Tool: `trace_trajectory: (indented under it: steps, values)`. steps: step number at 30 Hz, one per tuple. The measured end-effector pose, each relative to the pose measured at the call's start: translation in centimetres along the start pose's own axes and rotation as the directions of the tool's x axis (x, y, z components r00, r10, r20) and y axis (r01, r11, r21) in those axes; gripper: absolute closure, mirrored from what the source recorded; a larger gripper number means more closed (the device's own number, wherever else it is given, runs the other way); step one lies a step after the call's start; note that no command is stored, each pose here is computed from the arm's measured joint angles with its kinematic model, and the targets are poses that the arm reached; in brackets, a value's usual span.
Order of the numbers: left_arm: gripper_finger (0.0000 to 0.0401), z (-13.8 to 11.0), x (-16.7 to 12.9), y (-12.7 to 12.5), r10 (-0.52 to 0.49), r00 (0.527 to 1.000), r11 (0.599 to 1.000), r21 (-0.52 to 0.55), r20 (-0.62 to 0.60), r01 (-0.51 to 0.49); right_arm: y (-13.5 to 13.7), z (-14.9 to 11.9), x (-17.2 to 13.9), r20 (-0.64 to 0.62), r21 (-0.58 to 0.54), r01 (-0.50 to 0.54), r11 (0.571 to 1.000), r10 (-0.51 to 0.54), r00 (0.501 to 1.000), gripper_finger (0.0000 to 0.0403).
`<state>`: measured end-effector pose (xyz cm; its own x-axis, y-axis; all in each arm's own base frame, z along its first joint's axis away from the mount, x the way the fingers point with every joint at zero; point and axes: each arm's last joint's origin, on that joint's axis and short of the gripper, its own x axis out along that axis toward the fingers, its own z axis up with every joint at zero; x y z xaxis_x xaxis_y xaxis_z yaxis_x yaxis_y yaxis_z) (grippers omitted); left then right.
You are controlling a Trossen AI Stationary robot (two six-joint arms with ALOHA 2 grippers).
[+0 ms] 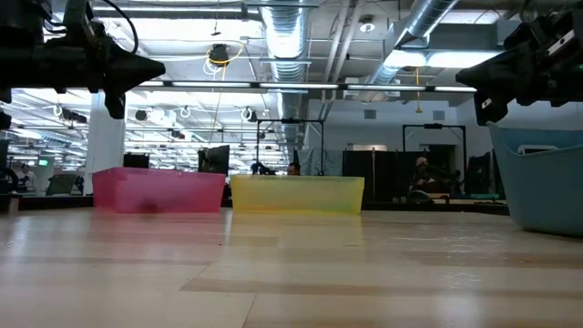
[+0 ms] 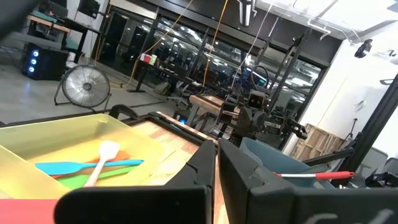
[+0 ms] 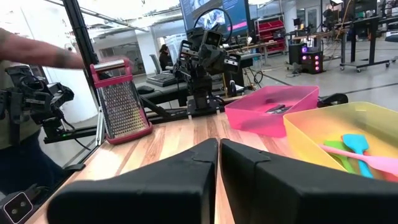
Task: Pick & Place Kitchen Items
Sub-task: Return to Home Position
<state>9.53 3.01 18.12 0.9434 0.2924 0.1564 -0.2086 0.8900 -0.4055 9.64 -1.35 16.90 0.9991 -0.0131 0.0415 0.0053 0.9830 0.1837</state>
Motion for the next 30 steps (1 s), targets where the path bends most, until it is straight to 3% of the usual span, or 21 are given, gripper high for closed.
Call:
trace_trajectory:
  steps: [30]
  values:
    - [0.04, 0.14, 0.0, -0.06, -0.006, 1.0, 1.0, 0.0, 0.014, 0.006, 0.0, 0.0, 0.0, 0.0, 0.0, 0.0, 1.0, 0.0, 1.0, 0.0387]
